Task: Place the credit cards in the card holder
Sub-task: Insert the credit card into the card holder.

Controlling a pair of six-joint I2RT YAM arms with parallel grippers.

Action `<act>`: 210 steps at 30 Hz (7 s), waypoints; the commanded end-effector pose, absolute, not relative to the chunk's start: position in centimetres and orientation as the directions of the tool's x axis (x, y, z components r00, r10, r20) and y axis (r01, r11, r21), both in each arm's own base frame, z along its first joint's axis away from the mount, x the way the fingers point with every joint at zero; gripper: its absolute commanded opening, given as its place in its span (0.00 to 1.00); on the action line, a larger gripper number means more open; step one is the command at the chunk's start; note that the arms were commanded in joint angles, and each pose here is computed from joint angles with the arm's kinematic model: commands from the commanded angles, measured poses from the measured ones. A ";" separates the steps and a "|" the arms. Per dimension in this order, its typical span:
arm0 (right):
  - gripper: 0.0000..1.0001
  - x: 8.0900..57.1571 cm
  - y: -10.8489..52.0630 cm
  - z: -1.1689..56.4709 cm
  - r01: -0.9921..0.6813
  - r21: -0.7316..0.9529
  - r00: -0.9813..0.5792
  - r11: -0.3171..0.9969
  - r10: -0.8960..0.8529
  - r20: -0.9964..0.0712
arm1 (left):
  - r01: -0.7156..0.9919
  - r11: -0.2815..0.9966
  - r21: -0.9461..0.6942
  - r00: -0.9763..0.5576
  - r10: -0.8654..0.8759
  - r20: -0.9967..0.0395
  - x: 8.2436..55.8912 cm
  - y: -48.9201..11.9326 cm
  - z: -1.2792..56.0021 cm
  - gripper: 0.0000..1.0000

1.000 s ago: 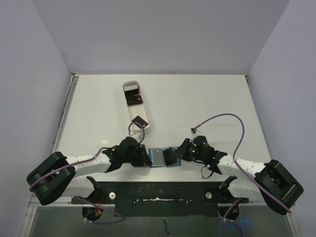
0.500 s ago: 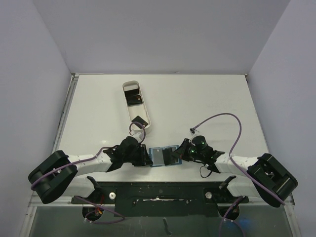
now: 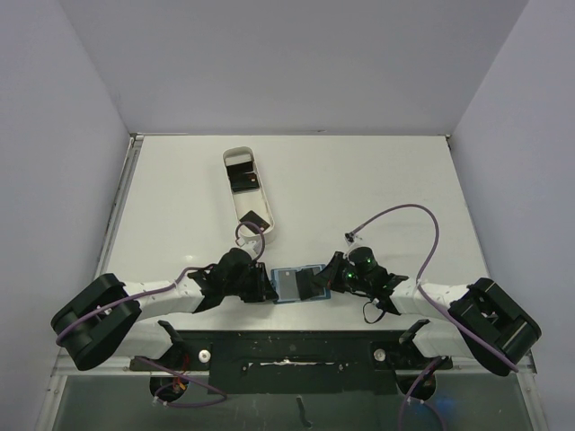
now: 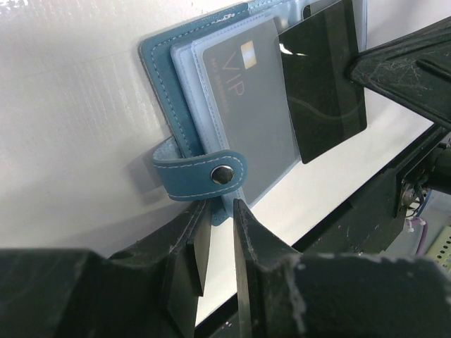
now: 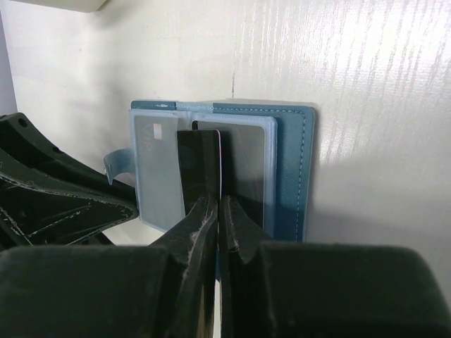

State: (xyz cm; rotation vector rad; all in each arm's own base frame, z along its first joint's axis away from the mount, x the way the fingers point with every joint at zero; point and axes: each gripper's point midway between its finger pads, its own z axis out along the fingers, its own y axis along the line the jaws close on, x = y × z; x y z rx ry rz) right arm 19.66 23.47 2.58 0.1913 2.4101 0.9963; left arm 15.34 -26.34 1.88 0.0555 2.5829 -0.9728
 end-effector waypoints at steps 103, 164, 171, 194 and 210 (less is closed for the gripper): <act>0.42 19.2 29.6 3.9 -0.343 0.542 -0.839 0.767 0.011 -0.545 | 0.169 0.665 -0.727 -0.866 -0.252 -0.431 17.5 -28.0 4.5 0.24; 0.50 20.7 31.8 5.1 -0.443 0.490 -0.797 0.751 -0.079 -0.598 | 0.090 0.684 -0.724 -0.788 -0.396 -0.471 21.3 -25.3 4.9 0.33; 0.52 20.5 31.8 5.1 -0.423 0.496 -0.806 0.758 -0.065 -0.588 | 0.095 0.684 -0.723 -0.789 -0.392 -0.474 21.3 -25.4 4.9 0.33; 0.55 21.6 31.6 4.7 -0.412 0.455 -0.792 0.789 -0.063 -0.607 | 0.099 0.676 -0.730 -0.791 -0.391 -0.470 21.6 -25.9 4.7 0.32; 0.38 20.2 32.8 5.4 -0.465 0.494 -0.786 0.735 -0.086 -0.612 | 0.150 0.647 -0.747 -0.798 -0.367 -0.478 21.5 -26.9 5.5 0.32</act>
